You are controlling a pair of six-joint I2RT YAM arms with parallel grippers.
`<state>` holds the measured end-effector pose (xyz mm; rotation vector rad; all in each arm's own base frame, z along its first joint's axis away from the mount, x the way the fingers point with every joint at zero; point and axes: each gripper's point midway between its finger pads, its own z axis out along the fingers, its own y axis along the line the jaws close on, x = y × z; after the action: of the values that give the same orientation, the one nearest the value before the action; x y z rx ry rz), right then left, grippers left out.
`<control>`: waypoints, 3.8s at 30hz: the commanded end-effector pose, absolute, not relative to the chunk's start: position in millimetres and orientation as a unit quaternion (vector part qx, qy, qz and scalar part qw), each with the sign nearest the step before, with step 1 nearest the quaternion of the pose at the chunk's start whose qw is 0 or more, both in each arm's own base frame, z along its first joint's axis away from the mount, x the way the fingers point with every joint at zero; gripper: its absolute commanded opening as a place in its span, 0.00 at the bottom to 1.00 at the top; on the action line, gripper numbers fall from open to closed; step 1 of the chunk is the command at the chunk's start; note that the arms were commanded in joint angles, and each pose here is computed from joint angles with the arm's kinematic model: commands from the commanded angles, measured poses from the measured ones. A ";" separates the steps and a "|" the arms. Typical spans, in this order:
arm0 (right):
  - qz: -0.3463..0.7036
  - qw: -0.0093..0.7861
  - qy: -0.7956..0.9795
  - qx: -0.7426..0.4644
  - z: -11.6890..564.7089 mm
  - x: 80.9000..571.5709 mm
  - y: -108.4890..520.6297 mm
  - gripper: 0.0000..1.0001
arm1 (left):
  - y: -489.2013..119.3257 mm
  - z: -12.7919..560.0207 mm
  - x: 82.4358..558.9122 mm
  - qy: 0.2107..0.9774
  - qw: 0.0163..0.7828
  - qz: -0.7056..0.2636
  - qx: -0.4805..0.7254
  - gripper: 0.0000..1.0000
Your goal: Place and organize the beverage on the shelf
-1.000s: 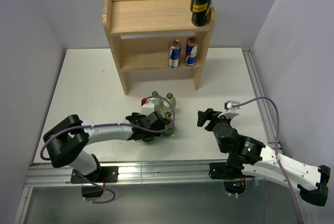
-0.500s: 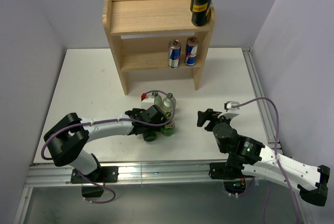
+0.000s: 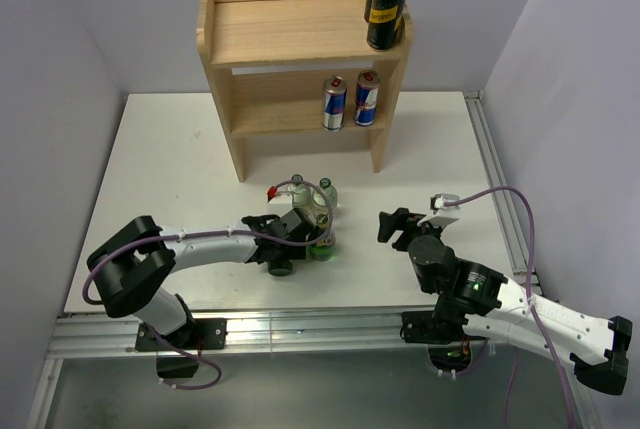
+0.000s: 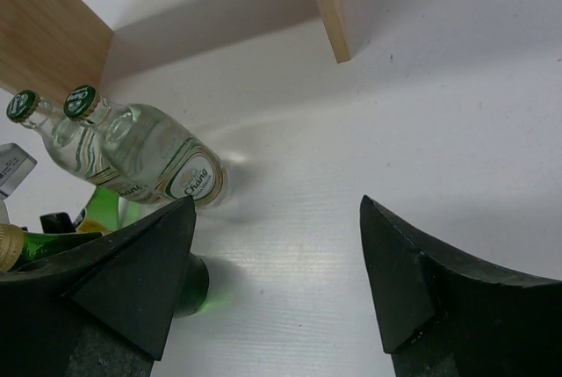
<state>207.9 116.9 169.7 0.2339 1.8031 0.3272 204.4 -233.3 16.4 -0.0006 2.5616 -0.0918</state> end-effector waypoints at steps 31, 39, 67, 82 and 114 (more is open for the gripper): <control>0.144 0.613 0.769 0.113 176.3 211.1 117.2 0.82 | -177.1 84.5 192.2 0.925 0.366 0.023 -0.099 0.00; 0.141 0.612 0.770 0.110 175.1 211.7 118.1 0.82 | -158.9 176.5 228.9 0.849 0.505 0.006 -0.153 0.00; 0.133 0.614 0.770 0.112 174.8 212.7 116.4 0.82 | -167.8 638.5 341.1 0.477 0.875 -0.077 -0.043 0.01; 0.137 0.617 0.765 0.120 176.2 212.1 113.2 0.82 | -148.4 619.4 469.4 0.519 0.853 -0.035 -0.036 0.01; 0.131 0.615 0.768 0.120 174.6 212.4 113.1 0.82 | -161.9 487.1 479.9 0.580 0.804 -0.115 -0.057 0.01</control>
<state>210.3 117.2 169.9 0.2365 1.7970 0.3110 463.1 -144.1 523.8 -0.1128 1.1504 -0.2179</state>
